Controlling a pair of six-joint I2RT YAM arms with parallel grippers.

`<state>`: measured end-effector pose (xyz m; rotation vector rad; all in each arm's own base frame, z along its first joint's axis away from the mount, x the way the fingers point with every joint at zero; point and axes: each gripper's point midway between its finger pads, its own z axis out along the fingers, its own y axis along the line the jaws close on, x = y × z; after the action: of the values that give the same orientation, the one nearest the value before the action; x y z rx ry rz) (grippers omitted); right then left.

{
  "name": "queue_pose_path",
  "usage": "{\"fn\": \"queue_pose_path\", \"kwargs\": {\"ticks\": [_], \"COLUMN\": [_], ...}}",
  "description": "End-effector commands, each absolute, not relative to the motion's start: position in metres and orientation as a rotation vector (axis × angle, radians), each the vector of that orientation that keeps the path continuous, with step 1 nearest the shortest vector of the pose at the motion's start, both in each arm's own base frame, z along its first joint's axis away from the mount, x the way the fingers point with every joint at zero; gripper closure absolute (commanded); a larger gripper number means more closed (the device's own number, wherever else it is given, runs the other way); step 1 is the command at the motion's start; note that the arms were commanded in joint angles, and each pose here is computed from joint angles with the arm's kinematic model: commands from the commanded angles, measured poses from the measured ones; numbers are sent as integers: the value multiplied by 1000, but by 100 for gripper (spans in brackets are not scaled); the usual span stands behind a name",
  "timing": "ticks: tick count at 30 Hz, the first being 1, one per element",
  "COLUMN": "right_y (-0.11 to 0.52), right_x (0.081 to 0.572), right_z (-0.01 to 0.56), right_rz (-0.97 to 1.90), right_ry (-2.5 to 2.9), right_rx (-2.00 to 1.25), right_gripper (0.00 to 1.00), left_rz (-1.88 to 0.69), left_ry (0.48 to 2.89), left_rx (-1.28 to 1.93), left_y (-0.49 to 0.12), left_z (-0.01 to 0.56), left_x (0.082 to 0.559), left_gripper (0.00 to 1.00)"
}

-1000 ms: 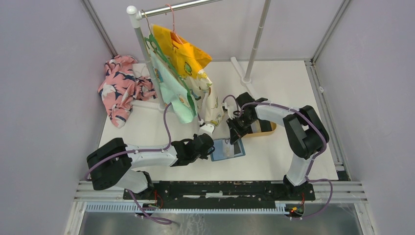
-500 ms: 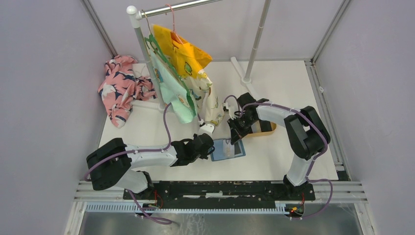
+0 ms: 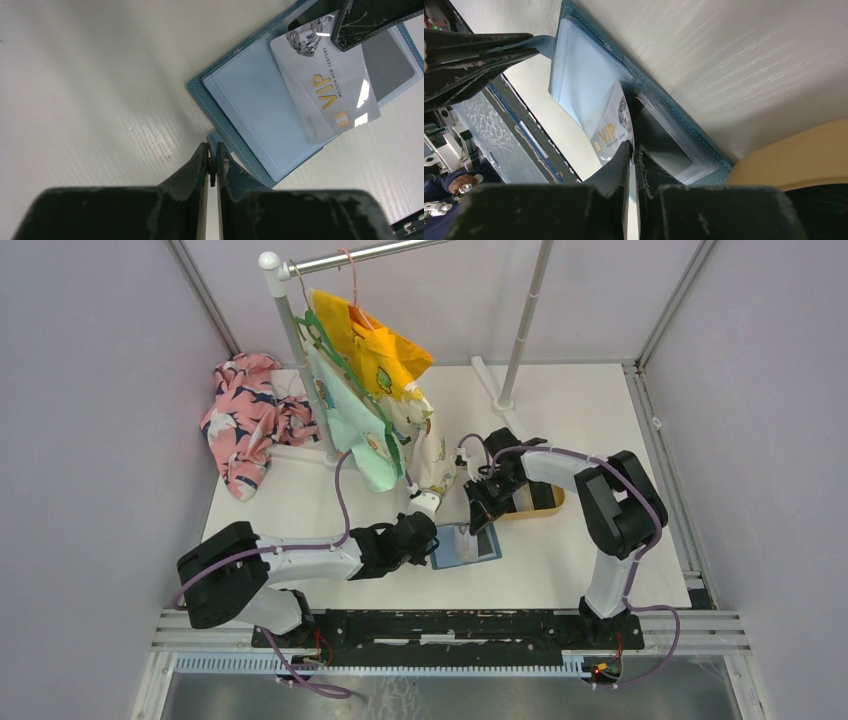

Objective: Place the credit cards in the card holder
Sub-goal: Insert the credit card into the card holder.

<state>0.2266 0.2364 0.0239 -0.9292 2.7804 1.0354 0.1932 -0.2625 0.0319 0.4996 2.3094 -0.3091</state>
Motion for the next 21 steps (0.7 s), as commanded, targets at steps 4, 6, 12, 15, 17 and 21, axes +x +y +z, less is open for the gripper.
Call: {"fn": "queue_pose_path", "kwargs": {"ticks": [4,6,12,15,17,21], "right_y": [224,222,212,211,210,210], "right_x": [221,222,221,221,221,222], "right_z": [0,1,11,14,15,16], "right_rz": [926,904,825,822,828,845], "right_ry": [2870,2860,2806,2793,2794,2796], "right_rx": [-982,-989,-990,-989,-983,-974], "right_gripper": [89,89,93,95,96,98], "left_rz": [-331,-316,-301,-294,-288,-287], "left_ry": [2250,2252,2255,2254,2254,2250], "left_rx": [501,497,487,488,487,482], "left_y": [-275,-273,-271,-270,-269,-267], "left_z": [46,45,43,43,42,43], "left_x": [205,206,207,208,208,207], "left_gripper": [85,86,88,89,89,89]}}
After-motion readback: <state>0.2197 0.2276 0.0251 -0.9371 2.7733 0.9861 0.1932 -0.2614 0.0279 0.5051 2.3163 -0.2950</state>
